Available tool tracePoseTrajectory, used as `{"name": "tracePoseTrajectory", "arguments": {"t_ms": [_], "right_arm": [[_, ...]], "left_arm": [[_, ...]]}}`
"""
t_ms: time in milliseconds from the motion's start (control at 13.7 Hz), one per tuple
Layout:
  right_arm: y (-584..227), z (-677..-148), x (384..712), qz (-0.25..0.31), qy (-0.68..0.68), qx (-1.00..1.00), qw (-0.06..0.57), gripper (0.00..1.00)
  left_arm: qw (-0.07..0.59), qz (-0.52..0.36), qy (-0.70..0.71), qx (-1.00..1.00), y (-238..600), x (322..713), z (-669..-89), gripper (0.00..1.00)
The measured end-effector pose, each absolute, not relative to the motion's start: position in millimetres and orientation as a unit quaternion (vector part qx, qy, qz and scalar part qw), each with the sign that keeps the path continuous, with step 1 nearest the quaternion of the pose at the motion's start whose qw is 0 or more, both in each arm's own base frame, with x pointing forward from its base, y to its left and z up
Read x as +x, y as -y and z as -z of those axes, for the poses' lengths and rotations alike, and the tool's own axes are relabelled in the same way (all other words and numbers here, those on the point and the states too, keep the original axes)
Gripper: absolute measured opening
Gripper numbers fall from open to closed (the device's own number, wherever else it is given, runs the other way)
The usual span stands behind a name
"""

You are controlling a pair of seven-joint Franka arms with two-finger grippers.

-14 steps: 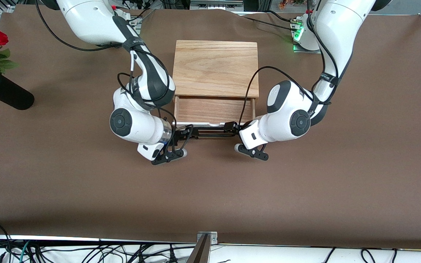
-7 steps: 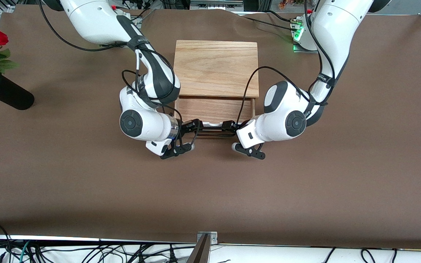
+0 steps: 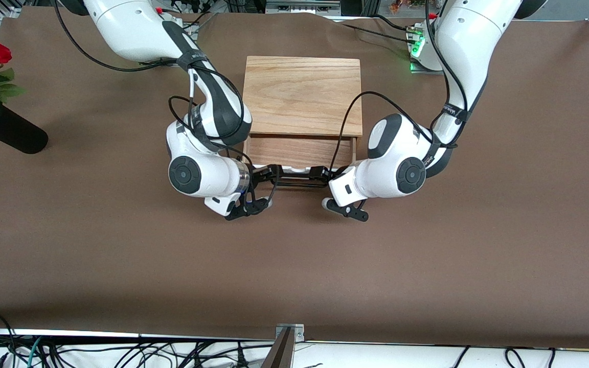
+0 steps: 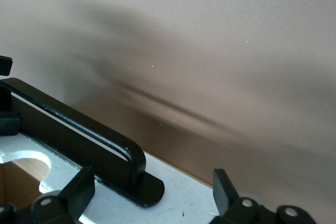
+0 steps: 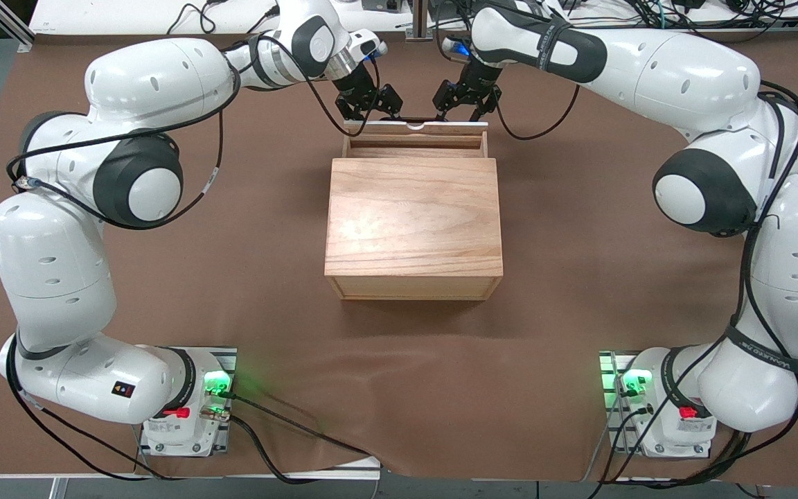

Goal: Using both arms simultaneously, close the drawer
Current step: 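Lower both grippers onto the black handle at its two ends, then push the drawer handle with both grippers into the cabinet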

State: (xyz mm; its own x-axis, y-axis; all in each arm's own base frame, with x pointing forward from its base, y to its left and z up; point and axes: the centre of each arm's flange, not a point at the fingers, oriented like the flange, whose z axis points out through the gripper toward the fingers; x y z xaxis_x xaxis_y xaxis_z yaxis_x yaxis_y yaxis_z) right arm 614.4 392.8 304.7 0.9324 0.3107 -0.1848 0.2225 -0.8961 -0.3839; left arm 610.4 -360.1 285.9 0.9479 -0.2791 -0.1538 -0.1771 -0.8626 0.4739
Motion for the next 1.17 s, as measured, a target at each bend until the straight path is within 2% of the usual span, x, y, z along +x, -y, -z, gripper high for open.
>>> {"name": "tracePoseTrajectory", "arguments": {"t_ms": [1169], "right_arm": [[-428,-286,574,-0.185,0.176,-0.953,0.162,1.0]], "left_arm": [[0.219,0.202,0.141,0.944,358,588,-279,1.0]]}}
